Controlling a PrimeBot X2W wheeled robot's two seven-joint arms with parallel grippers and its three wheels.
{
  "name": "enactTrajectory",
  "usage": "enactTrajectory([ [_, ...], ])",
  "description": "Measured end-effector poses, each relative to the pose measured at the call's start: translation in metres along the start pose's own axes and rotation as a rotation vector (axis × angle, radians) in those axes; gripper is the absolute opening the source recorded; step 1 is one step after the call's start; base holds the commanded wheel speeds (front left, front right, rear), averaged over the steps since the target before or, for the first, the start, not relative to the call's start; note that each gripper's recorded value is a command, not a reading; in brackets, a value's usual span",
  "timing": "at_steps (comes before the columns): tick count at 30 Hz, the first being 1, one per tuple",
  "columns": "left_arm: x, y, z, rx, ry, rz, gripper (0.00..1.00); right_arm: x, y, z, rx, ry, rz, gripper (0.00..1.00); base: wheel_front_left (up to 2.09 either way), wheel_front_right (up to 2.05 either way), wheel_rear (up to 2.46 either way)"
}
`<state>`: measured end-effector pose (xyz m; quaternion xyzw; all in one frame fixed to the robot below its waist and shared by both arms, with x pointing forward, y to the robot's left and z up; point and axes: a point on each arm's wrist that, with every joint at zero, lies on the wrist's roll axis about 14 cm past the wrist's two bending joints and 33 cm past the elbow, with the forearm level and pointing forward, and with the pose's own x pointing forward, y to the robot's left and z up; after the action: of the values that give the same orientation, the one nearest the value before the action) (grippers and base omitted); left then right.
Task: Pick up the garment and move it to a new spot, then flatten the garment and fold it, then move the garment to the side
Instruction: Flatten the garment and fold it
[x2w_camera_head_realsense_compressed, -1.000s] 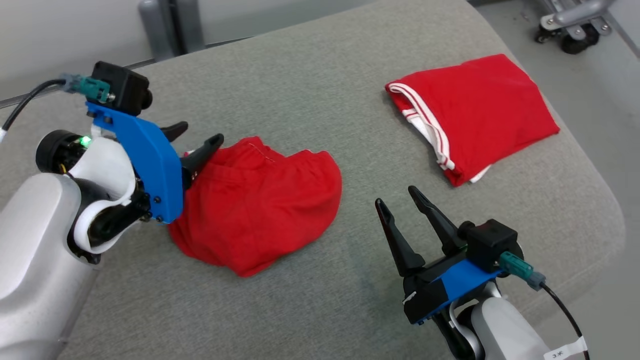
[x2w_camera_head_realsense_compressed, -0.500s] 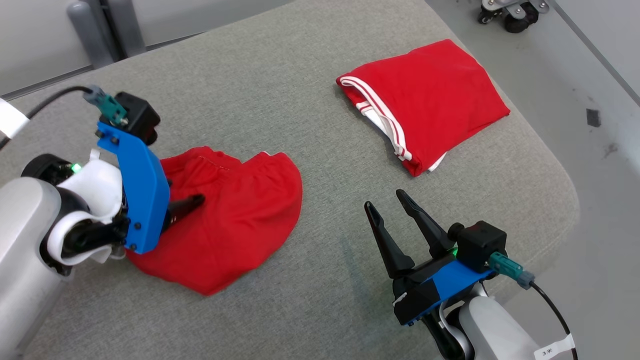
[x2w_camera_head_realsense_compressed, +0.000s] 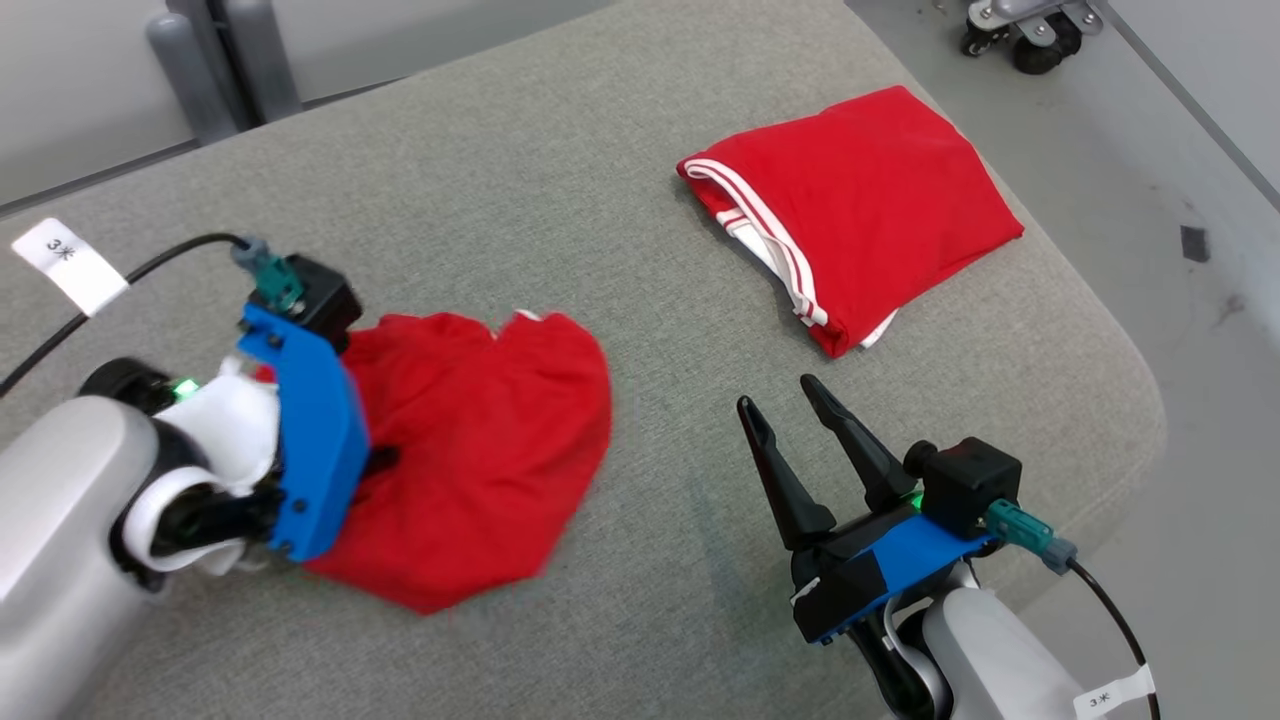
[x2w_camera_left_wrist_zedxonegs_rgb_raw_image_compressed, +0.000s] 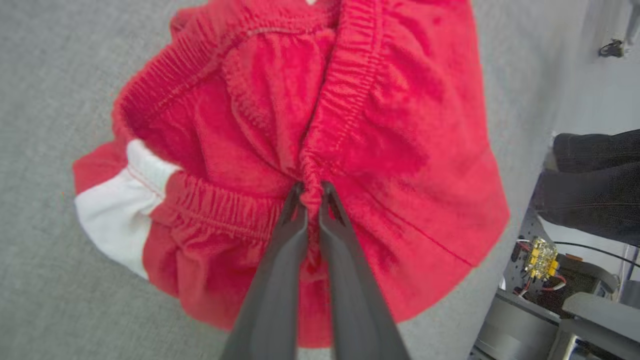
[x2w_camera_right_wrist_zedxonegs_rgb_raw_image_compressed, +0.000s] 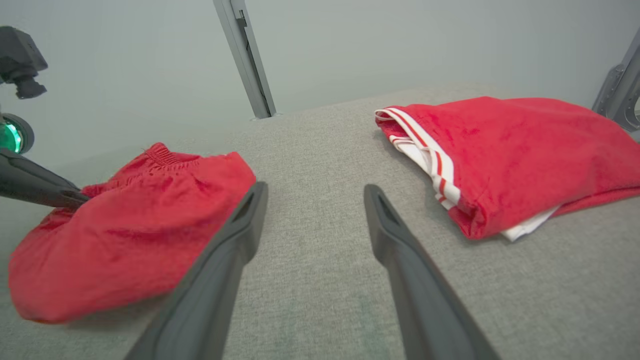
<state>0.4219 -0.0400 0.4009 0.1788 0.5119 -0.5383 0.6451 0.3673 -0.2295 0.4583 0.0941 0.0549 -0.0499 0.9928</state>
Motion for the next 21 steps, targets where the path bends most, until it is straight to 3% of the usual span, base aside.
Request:
enactTrajectory([
  [6, -0.037, -0.042, 0.091, -0.018, -0.454, -0.128, 0.0, 0.005, 0.003, 0.008, -0.01, -0.026, 0.013, 1.0, 0.0, 0.0, 0.0],
  [14, -0.165, -0.117, 0.198, 0.065, -1.09, -0.287, 0.0, 0.009, 0.013, 0.021, -0.017, -0.07, 0.047, 1.0, 0.0, 0.0, 0.0],
  [18, -0.212, -0.137, 0.21, 0.064, -1.283, -0.343, 0.0, 0.01, 0.019, 0.026, -0.016, -0.085, 0.064, 1.0, 0.0, 0.0, 0.0],
  [21, -0.215, -0.116, 0.201, -0.01, -1.324, -0.286, 0.0, 0.012, 0.026, 0.027, -0.02, -0.085, 0.085, 1.0, 0.0, 0.0, 0.0],
])
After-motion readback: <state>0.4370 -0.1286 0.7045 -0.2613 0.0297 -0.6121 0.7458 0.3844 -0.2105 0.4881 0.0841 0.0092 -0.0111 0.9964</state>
